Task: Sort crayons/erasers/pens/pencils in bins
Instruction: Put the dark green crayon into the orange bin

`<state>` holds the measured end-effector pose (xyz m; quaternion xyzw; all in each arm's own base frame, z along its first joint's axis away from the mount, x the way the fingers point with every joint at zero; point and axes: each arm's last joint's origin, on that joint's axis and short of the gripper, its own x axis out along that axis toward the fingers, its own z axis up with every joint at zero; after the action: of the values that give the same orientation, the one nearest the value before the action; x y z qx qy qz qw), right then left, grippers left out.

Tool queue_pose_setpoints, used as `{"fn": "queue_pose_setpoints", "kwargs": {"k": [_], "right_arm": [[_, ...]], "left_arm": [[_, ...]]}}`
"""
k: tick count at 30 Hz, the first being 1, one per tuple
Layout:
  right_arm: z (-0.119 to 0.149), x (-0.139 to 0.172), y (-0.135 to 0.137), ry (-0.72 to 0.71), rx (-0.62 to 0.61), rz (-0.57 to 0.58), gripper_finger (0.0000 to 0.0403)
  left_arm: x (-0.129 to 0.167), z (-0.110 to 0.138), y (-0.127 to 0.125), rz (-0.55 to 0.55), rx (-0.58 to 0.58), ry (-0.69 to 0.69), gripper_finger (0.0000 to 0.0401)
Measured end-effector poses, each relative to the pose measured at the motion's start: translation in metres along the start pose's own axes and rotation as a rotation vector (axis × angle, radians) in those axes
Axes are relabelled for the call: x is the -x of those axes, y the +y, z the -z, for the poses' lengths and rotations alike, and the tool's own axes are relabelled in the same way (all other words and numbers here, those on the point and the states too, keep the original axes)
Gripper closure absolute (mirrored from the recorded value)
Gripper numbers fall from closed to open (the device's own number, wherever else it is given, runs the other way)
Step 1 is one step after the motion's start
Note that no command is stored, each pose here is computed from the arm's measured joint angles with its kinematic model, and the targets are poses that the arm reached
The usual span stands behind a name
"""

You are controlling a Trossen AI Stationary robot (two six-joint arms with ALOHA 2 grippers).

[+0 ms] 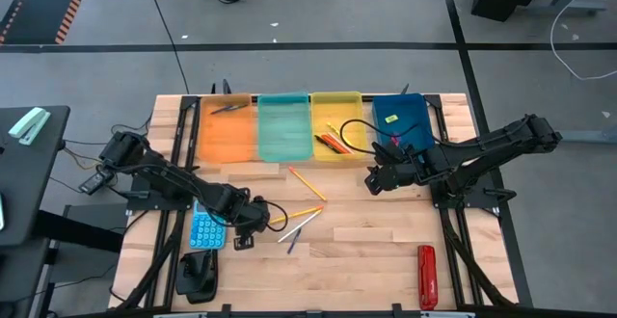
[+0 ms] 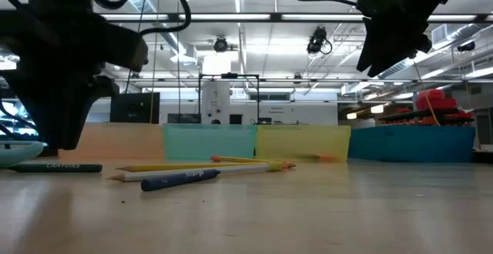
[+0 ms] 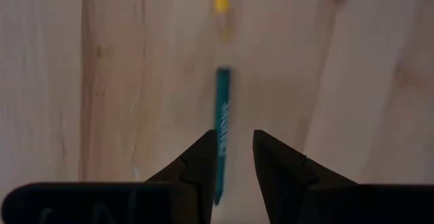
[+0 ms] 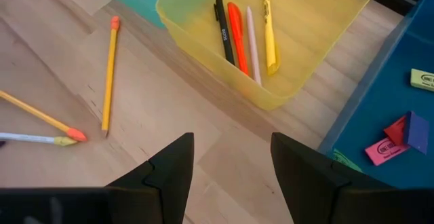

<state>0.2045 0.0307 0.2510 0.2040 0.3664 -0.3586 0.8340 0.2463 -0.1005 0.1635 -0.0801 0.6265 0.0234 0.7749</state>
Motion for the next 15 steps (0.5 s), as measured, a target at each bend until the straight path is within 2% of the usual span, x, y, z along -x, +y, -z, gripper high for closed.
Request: {"fn": "queue_pose_setpoints", "kwargs": {"k": [10,15], "right_arm": [[0.0002,0.0000,0.0002,0.007,0.000,-0.005,0.0198],[0.0001,0.0000,0.0001,0.005,-0.002,-0.004,0.0198]], "left_arm": [[-0.0087,0.0019,0.0049,0.057,0.022,-0.005,0.0296],[-0.0114,0.0021,0.0051,0.049,-0.013,0.005,0.0295]]}}
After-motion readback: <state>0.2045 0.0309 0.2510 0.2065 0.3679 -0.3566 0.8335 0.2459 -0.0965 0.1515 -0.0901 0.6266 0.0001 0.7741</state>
